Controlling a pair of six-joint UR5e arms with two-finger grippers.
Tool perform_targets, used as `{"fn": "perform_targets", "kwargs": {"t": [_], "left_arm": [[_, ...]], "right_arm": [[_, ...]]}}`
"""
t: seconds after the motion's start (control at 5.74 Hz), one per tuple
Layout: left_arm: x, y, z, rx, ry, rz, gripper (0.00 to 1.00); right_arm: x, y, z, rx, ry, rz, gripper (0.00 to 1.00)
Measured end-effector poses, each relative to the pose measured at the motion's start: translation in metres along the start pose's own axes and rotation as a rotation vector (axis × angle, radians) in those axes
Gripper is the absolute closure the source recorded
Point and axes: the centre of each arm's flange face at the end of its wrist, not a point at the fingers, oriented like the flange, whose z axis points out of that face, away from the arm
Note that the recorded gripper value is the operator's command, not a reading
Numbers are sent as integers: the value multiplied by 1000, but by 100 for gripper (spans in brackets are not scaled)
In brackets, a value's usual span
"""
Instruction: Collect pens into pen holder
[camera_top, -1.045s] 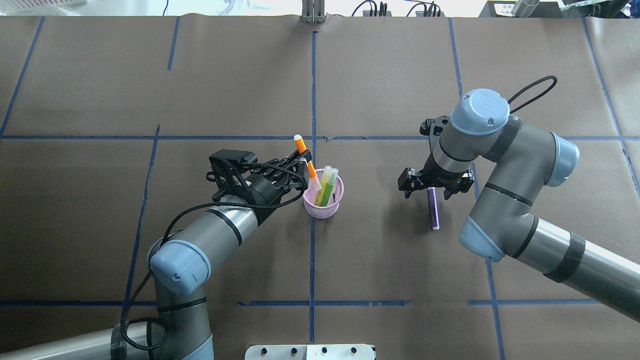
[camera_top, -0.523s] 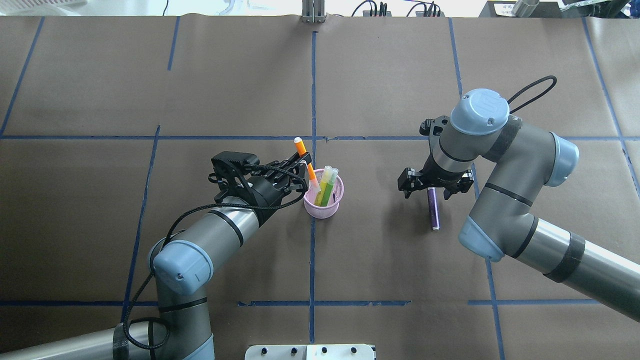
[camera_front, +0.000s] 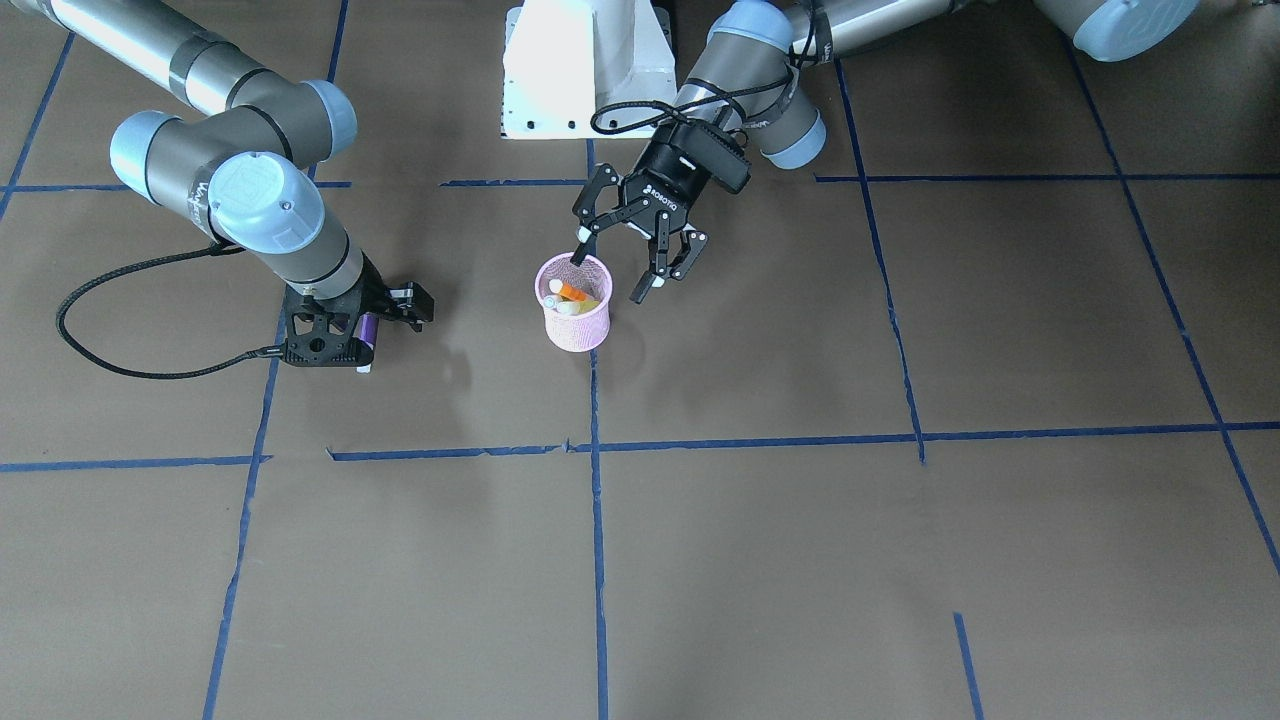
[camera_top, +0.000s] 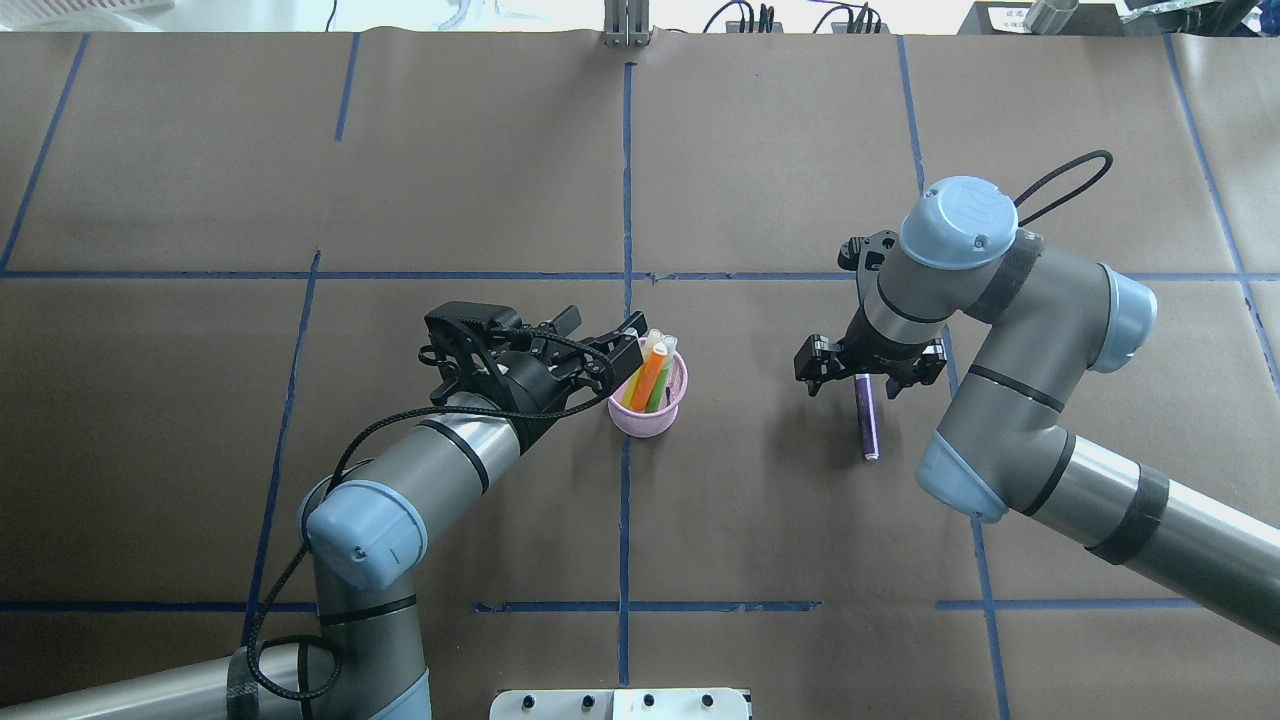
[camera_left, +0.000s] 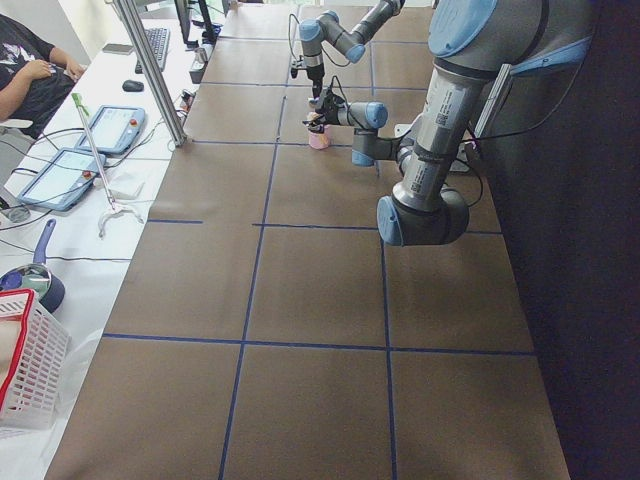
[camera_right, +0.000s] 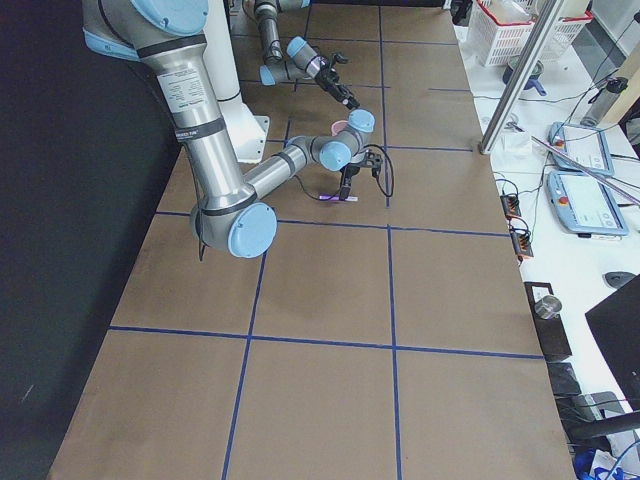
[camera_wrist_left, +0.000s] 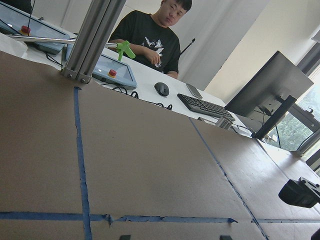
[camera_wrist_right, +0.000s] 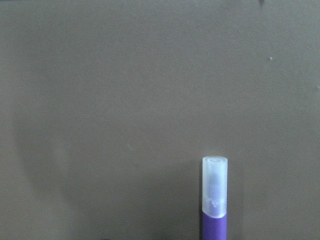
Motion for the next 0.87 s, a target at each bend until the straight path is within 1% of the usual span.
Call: {"fn": "perform_targets", "kwargs": {"t": [0.17, 0.35, 0.52, 0.7, 0.87], "left_arm": [[0, -2, -1, -2, 2, 2, 0], [0, -9, -1, -13, 14, 30, 0], [-1, -23, 1, -33, 24, 73, 0], [-9, -43, 10, -73, 9, 109, 0], [-27, -69, 23, -151, -32, 145, 0]], "right_arm": [[0, 0, 0, 0, 0, 0, 0], [1, 0, 1, -1, 2, 2, 0], [2, -1, 3, -3, 6, 6, 0], [3, -1, 3, -5, 9, 8, 0], [3, -1, 4, -5, 10, 9, 0]]}}
